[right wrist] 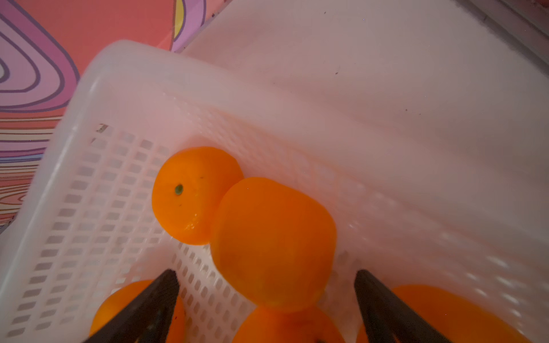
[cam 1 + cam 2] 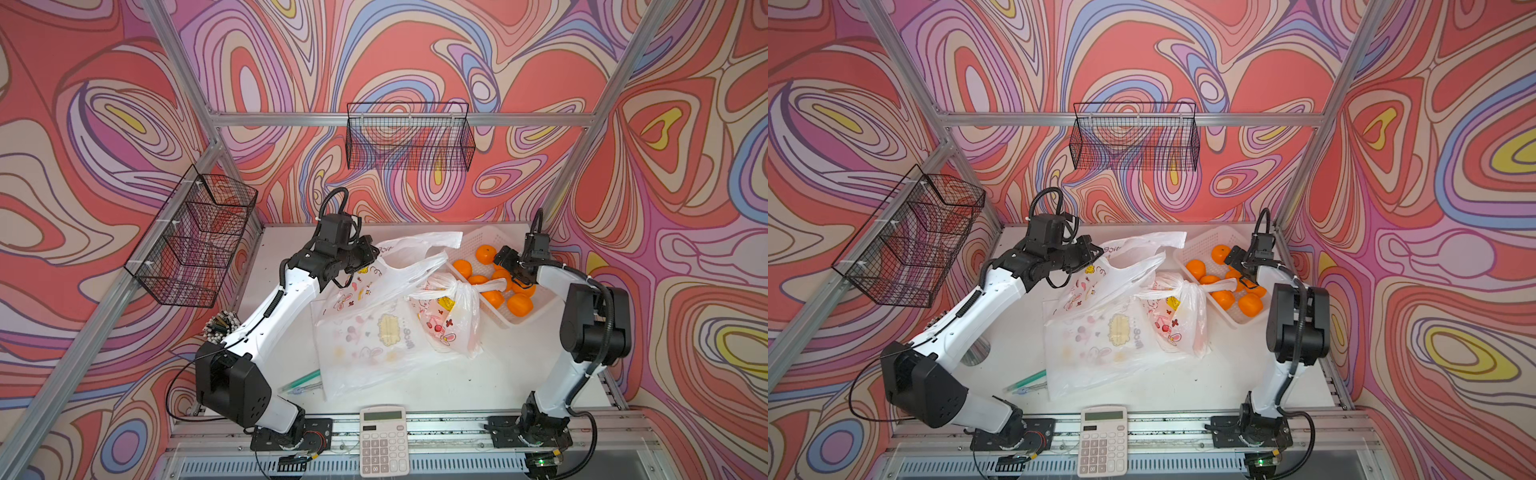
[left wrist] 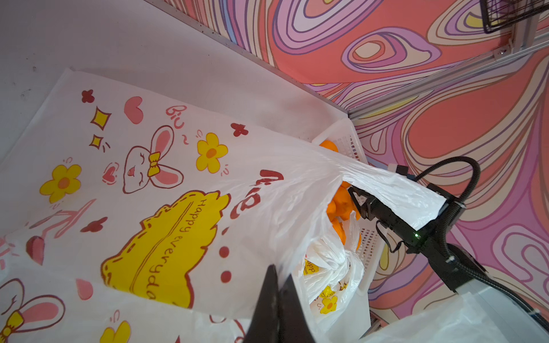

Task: Place the oranges into plastic bags & tie knots
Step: Pick up the orange from the basket.

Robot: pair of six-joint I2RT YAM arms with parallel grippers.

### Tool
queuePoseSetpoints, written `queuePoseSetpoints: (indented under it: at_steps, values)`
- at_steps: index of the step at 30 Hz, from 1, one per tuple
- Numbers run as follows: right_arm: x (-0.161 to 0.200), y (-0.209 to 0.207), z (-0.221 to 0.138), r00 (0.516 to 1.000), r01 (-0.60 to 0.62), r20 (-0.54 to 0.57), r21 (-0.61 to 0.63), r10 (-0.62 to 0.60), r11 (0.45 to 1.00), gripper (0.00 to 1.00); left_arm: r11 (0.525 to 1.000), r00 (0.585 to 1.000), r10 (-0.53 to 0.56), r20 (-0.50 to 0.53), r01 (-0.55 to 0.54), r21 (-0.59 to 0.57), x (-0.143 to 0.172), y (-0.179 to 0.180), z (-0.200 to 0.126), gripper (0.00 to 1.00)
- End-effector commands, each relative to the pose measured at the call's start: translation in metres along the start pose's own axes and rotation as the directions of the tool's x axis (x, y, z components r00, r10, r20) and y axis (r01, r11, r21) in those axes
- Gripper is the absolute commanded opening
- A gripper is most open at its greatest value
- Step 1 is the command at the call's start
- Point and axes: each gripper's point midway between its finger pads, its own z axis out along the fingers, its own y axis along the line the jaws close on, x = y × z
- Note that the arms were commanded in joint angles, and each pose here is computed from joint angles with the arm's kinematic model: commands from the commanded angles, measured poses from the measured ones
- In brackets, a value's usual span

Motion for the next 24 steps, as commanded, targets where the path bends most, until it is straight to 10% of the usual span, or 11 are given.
queuePoseSetpoints:
  at_steps: [1,10,24]
  values:
    - [-0.015,0.004,0.015,0.998,-0.042,0.041,-0.013,0.042,0.999,0.94,0.999,1.000,0.001,0.019,-0.001,0.036,-0.002,-0.008,-0.010,0.00]
    - [-0.006,0.011,0.027,1.000,-0.027,-0.012,-0.060,0.027,0.998,0.72,1.000,1.000,0.003,0.014,-0.003,0.023,0.002,-0.003,-0.011,0.00]
    - [0.021,-0.006,0.016,0.986,0.109,-0.125,0.007,-0.107,0.994,0.82,1.000,1.000,0.007,0.016,-0.007,0.015,0.003,-0.001,-0.010,0.00]
